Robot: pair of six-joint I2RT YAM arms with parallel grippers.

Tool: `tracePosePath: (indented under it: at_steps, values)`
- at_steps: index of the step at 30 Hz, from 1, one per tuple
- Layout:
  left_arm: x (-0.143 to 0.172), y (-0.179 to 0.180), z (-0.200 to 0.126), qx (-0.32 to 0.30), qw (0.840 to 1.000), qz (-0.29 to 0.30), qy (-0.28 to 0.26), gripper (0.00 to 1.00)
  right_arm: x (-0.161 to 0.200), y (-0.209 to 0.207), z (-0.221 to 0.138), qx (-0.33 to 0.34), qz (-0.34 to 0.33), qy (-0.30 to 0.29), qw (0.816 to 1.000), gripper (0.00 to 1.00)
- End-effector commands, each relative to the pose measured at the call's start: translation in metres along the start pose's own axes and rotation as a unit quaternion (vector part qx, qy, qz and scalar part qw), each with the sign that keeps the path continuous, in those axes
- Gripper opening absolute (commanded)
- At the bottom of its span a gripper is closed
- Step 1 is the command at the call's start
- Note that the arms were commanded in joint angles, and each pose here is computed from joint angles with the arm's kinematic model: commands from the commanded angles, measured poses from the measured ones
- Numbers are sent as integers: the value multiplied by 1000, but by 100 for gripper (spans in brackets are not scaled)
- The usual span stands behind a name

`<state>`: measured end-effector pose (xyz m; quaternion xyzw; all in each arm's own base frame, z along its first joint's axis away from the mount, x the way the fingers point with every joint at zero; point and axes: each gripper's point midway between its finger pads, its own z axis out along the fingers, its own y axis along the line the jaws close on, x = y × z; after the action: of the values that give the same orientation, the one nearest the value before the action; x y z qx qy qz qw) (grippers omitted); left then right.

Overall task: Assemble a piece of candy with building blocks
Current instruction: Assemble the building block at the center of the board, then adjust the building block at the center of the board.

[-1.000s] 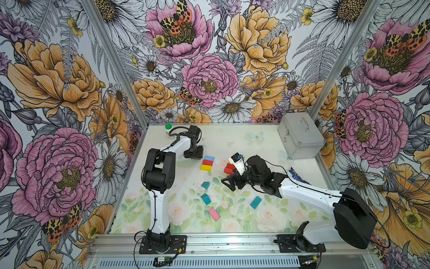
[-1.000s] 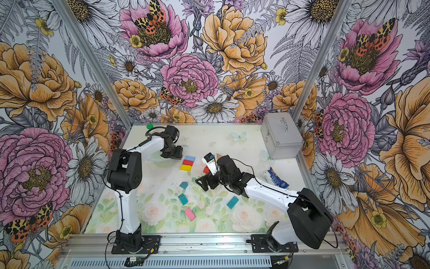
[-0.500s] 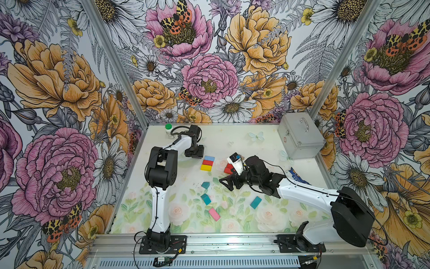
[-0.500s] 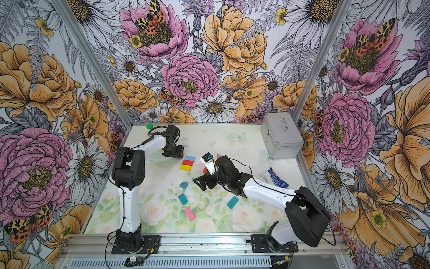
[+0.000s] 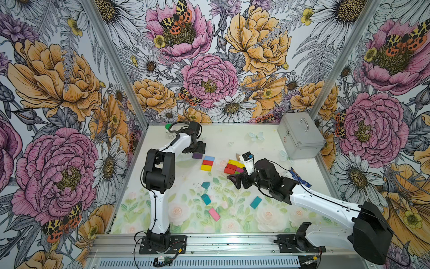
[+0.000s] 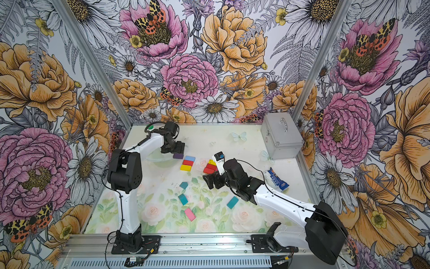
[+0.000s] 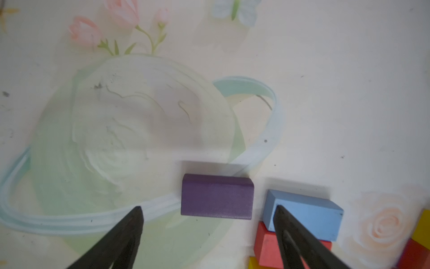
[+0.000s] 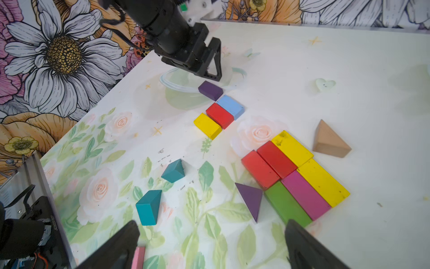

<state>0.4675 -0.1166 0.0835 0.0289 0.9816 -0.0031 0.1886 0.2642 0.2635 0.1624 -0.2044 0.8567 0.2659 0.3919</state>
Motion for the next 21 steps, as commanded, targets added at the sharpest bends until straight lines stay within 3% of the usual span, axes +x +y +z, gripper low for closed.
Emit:
tracePosePath:
  at_steps: [1, 5, 7, 10, 15, 21]
  values:
    - [-18, -29, -78, 19, 996, 8, -85, 88, 35, -38, -16, 92, 58, 39, 993, 98]
    - [7, -86, -130, 86, 988, 54, -113, 90, 77, -59, -31, 141, 108, 82, 981, 98]
    - [28, -117, -138, 129, 983, 79, -101, 90, 95, -64, -35, 153, 131, 98, 975, 98]
    - [54, -145, -138, 144, 978, 115, -92, 90, 113, -65, -33, 153, 154, 121, 969, 96]
    - [79, -167, -133, 181, 972, 125, -83, 89, 135, -64, -29, 156, 179, 160, 958, 94]
    - [85, -164, -148, 200, 967, 119, -101, 89, 148, -62, -28, 155, 198, 176, 952, 88]
